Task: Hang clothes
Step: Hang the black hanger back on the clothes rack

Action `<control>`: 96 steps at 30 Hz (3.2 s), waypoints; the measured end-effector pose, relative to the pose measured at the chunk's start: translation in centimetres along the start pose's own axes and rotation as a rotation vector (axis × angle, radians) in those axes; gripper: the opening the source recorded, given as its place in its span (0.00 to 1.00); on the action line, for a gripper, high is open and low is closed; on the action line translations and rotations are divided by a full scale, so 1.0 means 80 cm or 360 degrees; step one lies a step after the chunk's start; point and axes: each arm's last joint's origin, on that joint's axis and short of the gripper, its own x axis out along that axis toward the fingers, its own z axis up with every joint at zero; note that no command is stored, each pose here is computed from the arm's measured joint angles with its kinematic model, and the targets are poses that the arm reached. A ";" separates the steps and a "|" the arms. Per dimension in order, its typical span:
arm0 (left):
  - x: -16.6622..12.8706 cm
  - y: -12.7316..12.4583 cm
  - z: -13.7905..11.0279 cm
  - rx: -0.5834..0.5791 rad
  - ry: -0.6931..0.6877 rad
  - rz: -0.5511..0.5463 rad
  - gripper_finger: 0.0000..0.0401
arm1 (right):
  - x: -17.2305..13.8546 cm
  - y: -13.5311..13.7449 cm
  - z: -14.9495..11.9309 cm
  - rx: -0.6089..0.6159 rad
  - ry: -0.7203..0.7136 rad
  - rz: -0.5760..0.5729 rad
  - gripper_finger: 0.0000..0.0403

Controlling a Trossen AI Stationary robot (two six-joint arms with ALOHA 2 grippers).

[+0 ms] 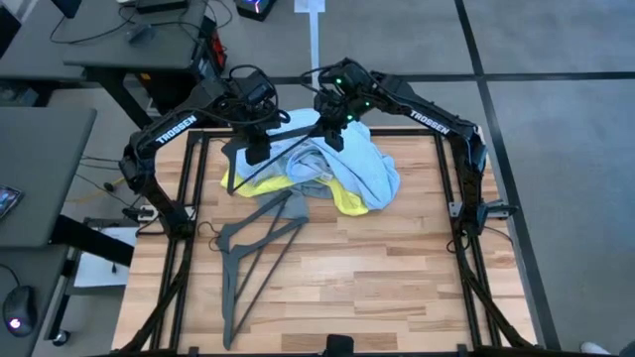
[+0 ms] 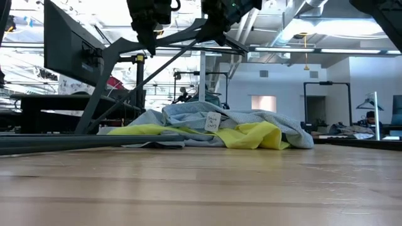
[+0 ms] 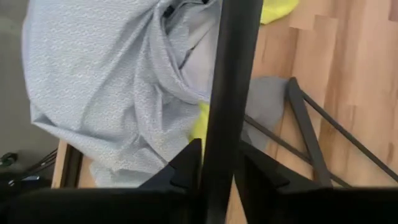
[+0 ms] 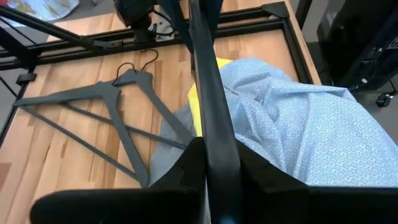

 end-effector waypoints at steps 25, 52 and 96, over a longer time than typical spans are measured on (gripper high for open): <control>-0.071 0.010 0.018 0.0485 -0.0011 0.0834 0.27 | -0.033 -0.049 -0.041 0.0168 0.0292 -0.0064 0.07; -0.051 0.015 -0.001 0.0705 0.0485 0.0942 0.27 | -0.050 -0.074 -0.051 0.0095 0.0285 -0.0080 0.07; -0.059 0.059 -0.044 -0.0609 0.0068 0.0157 0.00 | -0.051 -0.069 -0.053 0.0065 0.0281 0.0017 0.07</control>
